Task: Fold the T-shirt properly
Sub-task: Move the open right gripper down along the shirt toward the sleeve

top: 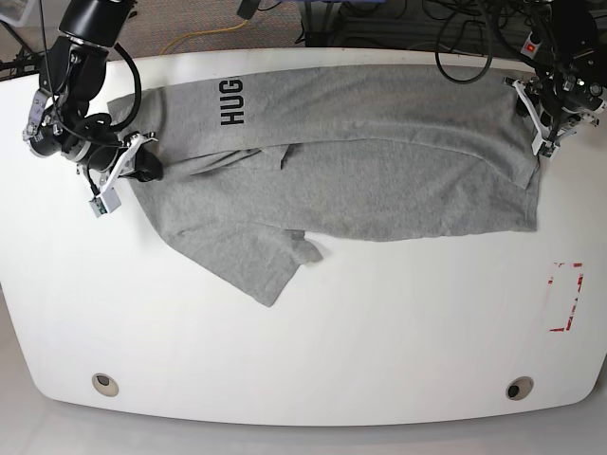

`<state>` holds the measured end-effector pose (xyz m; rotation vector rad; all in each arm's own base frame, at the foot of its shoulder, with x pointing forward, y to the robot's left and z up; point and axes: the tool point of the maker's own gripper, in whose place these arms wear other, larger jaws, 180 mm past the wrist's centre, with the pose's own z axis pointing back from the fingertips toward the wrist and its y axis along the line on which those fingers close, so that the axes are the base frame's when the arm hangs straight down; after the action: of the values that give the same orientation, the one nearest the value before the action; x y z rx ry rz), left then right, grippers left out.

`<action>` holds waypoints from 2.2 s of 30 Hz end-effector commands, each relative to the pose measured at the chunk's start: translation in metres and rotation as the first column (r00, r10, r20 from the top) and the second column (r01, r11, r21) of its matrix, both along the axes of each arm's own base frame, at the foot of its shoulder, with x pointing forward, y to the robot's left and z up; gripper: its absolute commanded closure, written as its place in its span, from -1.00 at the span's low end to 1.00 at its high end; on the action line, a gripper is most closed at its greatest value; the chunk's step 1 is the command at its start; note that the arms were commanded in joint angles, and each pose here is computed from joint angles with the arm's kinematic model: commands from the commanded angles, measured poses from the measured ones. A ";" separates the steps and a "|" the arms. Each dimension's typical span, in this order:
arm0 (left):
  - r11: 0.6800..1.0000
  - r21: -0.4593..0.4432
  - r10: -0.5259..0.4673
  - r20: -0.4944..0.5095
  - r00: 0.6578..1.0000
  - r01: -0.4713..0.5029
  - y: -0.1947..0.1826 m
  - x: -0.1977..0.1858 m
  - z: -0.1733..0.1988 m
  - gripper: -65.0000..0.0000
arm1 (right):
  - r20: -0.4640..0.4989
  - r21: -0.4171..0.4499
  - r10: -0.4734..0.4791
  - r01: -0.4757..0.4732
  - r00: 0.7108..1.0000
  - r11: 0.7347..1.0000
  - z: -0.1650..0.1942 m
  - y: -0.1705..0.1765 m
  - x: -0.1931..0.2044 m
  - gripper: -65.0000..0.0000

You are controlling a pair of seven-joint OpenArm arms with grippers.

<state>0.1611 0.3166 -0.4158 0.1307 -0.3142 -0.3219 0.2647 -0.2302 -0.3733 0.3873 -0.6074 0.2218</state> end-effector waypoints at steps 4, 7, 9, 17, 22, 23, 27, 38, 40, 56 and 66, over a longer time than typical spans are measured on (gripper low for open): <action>0.999 0.043 0.001 -0.040 0.999 0.001 0.010 -0.008 0.000 0.21 | 0.024 0.000 -0.031 0.031 0.999 1.000 0.006 -0.019 0.015 0.96; 0.999 0.042 0.001 -0.035 0.999 0.000 0.010 -0.007 0.001 0.21 | 0.018 -0.002 -0.034 0.034 0.999 0.999 0.005 -0.022 0.014 0.95; 0.999 0.039 0.000 -0.025 1.000 0.001 0.009 -0.004 0.003 0.21 | 0.019 -0.018 -0.034 0.035 0.999 0.999 0.007 -0.028 0.015 0.79; 0.999 0.030 -0.026 0.089 0.996 0.023 -0.001 0.024 0.029 0.21 | 0.022 -0.029 -0.033 0.034 0.999 0.999 0.009 -0.031 0.014 -0.57; 1.000 0.014 -0.011 0.191 0.981 0.009 0.000 0.038 0.055 0.21 | 0.056 -0.024 -0.039 0.041 0.998 0.999 0.016 -0.032 0.024 -0.37; 1.000 0.002 -0.011 0.215 0.976 0.011 -0.002 0.041 0.061 0.21 | 0.072 -0.017 -0.044 0.045 0.996 0.999 0.019 -0.031 0.027 -0.33; 0.999 -0.037 0.015 0.282 0.959 -0.004 -0.002 0.047 0.076 0.21 | 0.137 0.013 -0.056 0.055 0.989 0.998 0.028 -0.027 0.040 -0.32; 0.992 0.045 0.088 0.434 0.897 -0.120 0.037 0.089 0.122 0.21 | 0.187 0.103 -0.058 0.039 0.981 0.994 0.024 -0.004 0.109 -0.37; 0.990 0.063 0.085 0.441 0.894 -0.125 0.039 0.094 0.126 0.21 | 0.178 0.065 -0.052 0.041 0.983 0.997 0.020 -0.006 0.119 -0.37; 0.989 0.043 0.107 0.426 0.898 -0.138 0.043 0.105 0.118 0.21 | 0.124 -0.073 -0.082 0.092 0.989 0.993 -0.030 -0.006 0.169 -0.37; 0.978 0.068 0.151 0.420 0.895 -0.197 0.062 0.121 0.119 0.21 | 0.072 -0.028 -0.006 0.008 0.997 1.000 -0.044 0.056 0.159 -0.33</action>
<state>0.2694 0.3654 -0.3127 0.2876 -0.6769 -0.1400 0.4273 -0.1826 -0.4187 0.3616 -0.7044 0.1974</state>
